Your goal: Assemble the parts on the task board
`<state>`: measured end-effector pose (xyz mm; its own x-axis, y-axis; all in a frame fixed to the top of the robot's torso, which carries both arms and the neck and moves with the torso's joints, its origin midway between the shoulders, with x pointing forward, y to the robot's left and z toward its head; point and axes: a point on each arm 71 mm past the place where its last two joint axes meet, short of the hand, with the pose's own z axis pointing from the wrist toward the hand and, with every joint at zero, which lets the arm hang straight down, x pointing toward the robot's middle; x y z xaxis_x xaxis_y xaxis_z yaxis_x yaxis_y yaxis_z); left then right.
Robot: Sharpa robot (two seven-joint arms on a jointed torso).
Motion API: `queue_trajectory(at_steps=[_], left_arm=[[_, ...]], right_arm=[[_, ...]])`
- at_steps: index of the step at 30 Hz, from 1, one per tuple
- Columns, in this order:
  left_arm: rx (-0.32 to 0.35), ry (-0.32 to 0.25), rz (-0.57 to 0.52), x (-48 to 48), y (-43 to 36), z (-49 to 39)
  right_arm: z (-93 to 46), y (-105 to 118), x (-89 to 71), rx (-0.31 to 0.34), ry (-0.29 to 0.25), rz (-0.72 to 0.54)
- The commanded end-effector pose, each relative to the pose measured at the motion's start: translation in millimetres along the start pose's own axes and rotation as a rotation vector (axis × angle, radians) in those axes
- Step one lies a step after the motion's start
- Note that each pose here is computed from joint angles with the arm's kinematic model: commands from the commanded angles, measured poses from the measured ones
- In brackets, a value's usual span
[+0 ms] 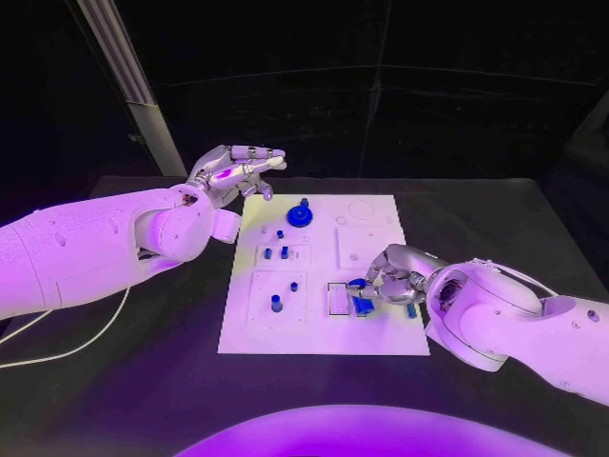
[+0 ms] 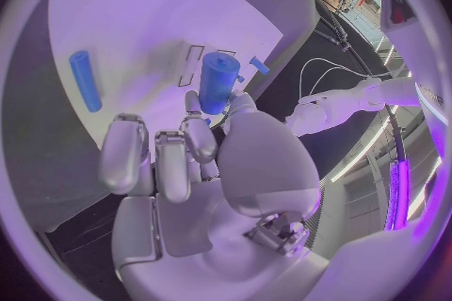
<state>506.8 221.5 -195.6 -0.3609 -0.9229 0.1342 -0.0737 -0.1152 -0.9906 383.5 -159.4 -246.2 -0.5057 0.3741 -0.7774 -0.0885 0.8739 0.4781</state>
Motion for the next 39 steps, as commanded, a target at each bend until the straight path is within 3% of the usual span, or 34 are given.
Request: queue_trajectory(at_steps=[1,9,18,29,39], left_arm=[[0.003,0.018,-0.009,2.6,-1.2,0.5],[0.003,0.019,-0.009,3.0,-1.2,0.7],[0.002,0.021,-0.01,3.4,-1.0,1.1],[0.0,0.024,-0.011,3.6,-0.9,1.4],[-0.003,0.021,-0.01,2.3,-0.7,1.1]], right_arm=[[2.7,2.4,3.7,0.008,0.043,0.043],[11.0,5.2,9.6,0.043,0.082,0.027],[18.1,7.9,9.5,0.064,0.046,0.006],[20.0,12.1,9.9,0.048,0.032,-0.047],[11.9,15.2,9.8,-0.021,0.053,-0.079]])
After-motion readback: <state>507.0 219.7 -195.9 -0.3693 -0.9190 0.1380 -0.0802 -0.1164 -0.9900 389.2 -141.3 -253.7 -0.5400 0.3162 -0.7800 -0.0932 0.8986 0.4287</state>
